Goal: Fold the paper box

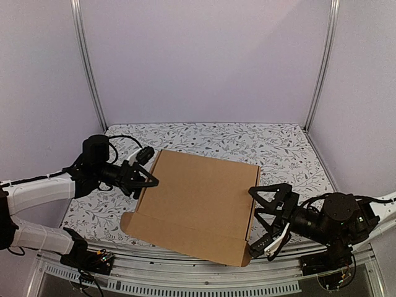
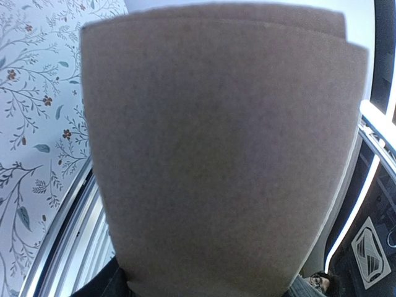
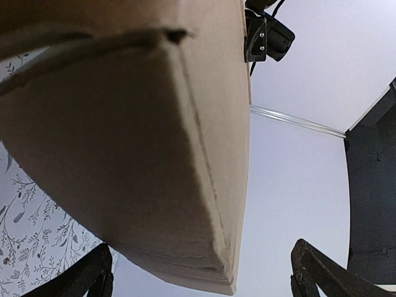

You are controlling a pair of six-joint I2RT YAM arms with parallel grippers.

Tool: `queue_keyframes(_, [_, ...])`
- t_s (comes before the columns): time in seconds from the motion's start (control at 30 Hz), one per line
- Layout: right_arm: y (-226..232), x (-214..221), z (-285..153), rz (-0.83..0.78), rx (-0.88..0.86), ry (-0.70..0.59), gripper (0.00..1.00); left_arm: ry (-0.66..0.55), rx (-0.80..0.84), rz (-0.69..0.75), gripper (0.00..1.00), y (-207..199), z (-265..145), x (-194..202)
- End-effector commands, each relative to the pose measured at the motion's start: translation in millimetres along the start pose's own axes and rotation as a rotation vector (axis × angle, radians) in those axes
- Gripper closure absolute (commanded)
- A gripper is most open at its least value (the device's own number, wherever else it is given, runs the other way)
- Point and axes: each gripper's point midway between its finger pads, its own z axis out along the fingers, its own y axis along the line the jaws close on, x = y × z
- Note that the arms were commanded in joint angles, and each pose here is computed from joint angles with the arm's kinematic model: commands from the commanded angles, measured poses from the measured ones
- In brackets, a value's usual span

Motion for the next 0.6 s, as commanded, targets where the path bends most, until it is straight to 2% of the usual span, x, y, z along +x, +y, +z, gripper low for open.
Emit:
queue_keyframes(0.0, [-8, -5, 6, 0.015, 0.045, 0.015, 0.01, 0.028, 0.021, 0.031, 0.81, -6, 1, -2])
queue_keyframes(0.27, [-4, -8, 12, 0.044, 0.045, 0.049, 0.01, 0.067, 0.049, 0.065, 0.82, -15, 2, 5])
queue_keyframes(0.57, [6, -17, -6, 0.051, 0.03, 0.018, 0.01, 0.112, 0.077, 0.153, 0.83, -37, 3, 19])
